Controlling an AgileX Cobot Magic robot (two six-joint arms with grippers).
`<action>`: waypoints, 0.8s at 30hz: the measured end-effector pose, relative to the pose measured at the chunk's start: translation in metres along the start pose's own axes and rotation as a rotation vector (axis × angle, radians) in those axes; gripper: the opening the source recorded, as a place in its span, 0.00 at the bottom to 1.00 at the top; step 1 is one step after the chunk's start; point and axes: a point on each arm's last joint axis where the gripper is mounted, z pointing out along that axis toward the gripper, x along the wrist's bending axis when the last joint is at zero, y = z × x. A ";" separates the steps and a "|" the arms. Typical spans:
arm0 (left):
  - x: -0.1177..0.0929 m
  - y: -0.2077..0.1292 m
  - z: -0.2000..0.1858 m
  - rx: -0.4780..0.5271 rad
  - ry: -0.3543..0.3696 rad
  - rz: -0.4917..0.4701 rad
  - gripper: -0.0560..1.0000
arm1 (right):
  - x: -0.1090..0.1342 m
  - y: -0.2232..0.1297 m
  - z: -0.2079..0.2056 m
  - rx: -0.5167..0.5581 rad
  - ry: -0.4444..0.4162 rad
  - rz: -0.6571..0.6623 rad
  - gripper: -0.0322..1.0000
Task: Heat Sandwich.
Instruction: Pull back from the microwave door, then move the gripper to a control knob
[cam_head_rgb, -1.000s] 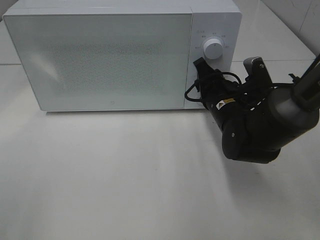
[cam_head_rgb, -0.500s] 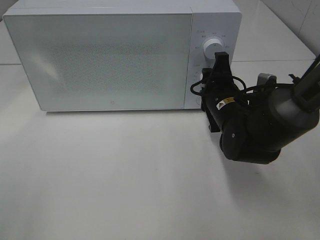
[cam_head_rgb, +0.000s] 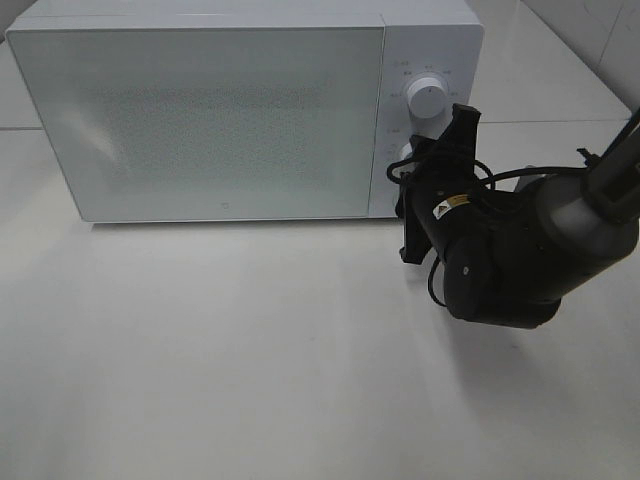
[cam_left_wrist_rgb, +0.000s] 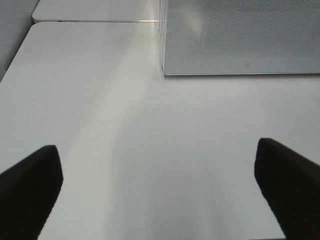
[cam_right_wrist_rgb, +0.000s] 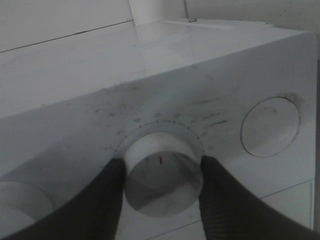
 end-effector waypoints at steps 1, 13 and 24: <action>0.000 0.000 0.000 0.000 0.000 0.000 0.99 | 0.000 0.000 0.000 0.000 0.000 0.000 0.45; 0.000 0.000 0.000 0.000 0.000 0.000 0.99 | 0.000 0.000 0.000 0.002 0.000 -0.016 0.45; 0.000 0.000 0.000 0.000 0.000 0.000 0.99 | 0.000 0.000 0.000 0.002 0.000 -0.022 0.46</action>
